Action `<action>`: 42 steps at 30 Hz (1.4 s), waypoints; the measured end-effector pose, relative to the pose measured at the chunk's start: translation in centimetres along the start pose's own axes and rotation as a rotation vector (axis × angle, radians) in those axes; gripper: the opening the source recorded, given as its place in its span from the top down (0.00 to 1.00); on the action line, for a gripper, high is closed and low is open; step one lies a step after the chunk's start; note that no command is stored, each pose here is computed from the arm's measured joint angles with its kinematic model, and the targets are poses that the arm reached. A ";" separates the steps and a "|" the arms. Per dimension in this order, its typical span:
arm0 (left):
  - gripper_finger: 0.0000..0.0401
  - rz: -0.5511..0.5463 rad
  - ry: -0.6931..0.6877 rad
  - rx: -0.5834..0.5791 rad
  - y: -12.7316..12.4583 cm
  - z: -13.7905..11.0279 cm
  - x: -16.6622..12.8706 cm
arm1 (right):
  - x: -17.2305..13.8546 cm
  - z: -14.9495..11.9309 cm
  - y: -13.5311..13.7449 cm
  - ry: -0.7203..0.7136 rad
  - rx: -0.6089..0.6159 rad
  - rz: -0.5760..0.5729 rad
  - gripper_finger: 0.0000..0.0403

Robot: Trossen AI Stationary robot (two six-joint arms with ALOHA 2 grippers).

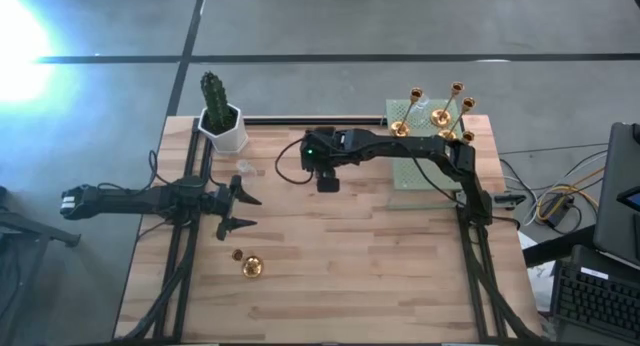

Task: Pick & Place candle stick holders
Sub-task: Put the pink glass candle holder on the shelf

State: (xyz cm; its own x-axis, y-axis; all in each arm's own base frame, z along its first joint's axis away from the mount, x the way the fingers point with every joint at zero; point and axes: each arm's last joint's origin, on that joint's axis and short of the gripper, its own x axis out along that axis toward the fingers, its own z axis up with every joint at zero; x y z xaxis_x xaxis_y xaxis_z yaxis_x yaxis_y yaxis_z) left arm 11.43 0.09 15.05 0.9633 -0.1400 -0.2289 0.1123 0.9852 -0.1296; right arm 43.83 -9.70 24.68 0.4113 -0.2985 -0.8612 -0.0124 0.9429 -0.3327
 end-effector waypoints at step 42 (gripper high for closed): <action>0.27 0.000 0.001 0.000 0.0 0.0 0.0 | 3.4 -1.5 -0.3 0.174 -0.017 0.031 0.96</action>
State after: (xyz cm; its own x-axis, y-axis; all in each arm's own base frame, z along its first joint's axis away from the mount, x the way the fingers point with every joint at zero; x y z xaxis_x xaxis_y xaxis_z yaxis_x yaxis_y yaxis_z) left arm 11.43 0.09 15.03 0.9630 -0.1400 -0.2302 0.1122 0.9852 -0.1297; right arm 43.90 -11.23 21.27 0.2468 -0.2921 -0.9240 -0.0383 0.9498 -0.3105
